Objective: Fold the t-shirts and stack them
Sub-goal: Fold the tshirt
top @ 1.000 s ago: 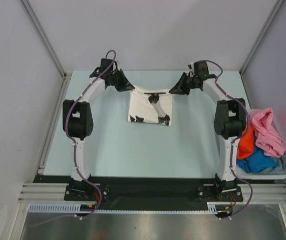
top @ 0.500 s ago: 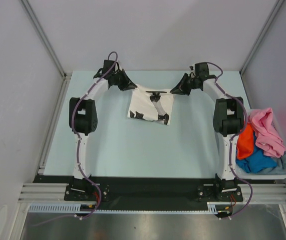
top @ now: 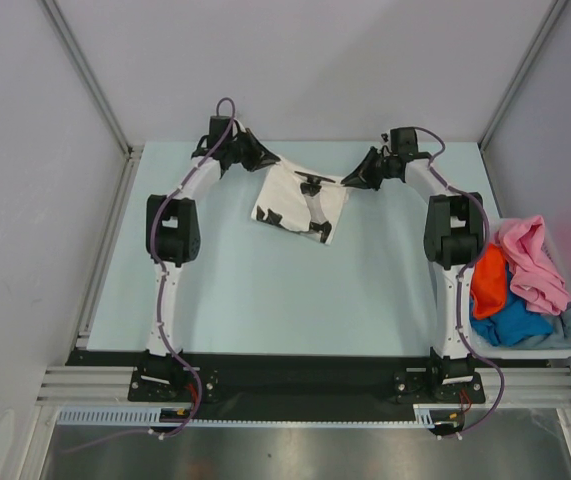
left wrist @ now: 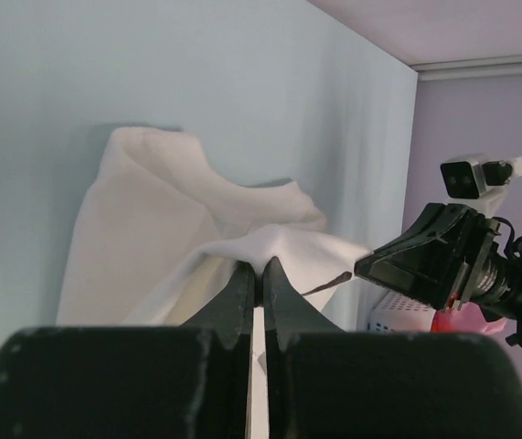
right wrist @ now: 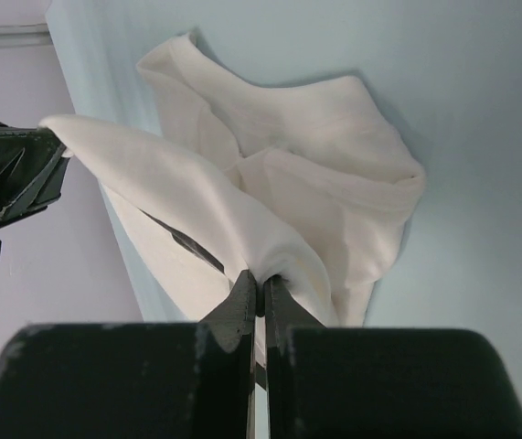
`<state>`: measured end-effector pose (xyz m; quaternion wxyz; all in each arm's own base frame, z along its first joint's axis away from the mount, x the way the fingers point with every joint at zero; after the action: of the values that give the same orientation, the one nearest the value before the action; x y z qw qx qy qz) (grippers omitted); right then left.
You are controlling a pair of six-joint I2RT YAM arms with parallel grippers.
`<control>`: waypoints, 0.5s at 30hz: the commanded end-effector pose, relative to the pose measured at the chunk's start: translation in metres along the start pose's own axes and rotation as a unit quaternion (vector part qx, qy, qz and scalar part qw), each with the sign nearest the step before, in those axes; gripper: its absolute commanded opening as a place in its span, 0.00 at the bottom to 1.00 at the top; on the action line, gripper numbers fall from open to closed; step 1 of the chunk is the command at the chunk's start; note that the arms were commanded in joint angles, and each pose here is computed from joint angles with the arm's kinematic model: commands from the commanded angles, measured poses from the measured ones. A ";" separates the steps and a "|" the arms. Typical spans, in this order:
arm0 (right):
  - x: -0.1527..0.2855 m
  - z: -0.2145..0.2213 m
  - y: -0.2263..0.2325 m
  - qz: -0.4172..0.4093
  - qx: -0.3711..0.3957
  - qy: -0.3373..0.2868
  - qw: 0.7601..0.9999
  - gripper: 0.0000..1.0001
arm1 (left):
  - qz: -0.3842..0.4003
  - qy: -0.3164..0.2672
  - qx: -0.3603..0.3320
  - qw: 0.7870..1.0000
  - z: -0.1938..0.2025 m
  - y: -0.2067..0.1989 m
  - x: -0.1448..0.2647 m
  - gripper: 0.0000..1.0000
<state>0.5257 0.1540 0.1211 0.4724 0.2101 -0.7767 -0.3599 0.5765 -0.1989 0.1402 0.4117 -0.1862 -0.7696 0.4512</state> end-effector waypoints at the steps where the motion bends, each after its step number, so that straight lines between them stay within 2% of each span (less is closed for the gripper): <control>1: 0.004 -0.017 0.011 -0.015 0.010 -0.030 0.999 0.00 | 0.074 -0.026 -0.020 0.997 -0.020 -0.029 -0.001 0.02; 7: 0.001 -0.022 0.004 -0.010 0.005 -0.040 0.999 0.00 | 0.112 -0.022 -0.024 0.993 -0.015 -0.037 -0.022 0.02; 15: 0.005 -0.027 -0.012 0.017 -0.004 -0.055 0.998 0.00 | 0.125 -0.019 -0.010 0.992 -0.008 -0.035 -0.045 0.00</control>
<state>0.5353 0.1437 0.1205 0.4574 0.1874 -0.7884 -0.3662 0.6054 -0.2259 0.1205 0.3741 -0.2311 -0.7529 0.4898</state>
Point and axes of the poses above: each gripper's point midway between its finger pads, its own x axis back along the fingers, its own y axis along the line the jaws close on, z = x × y, the point moved 5 cm from there along x, back along the fingers, and after that the axes turned 6 degrees about x, right-handed, at the moved point
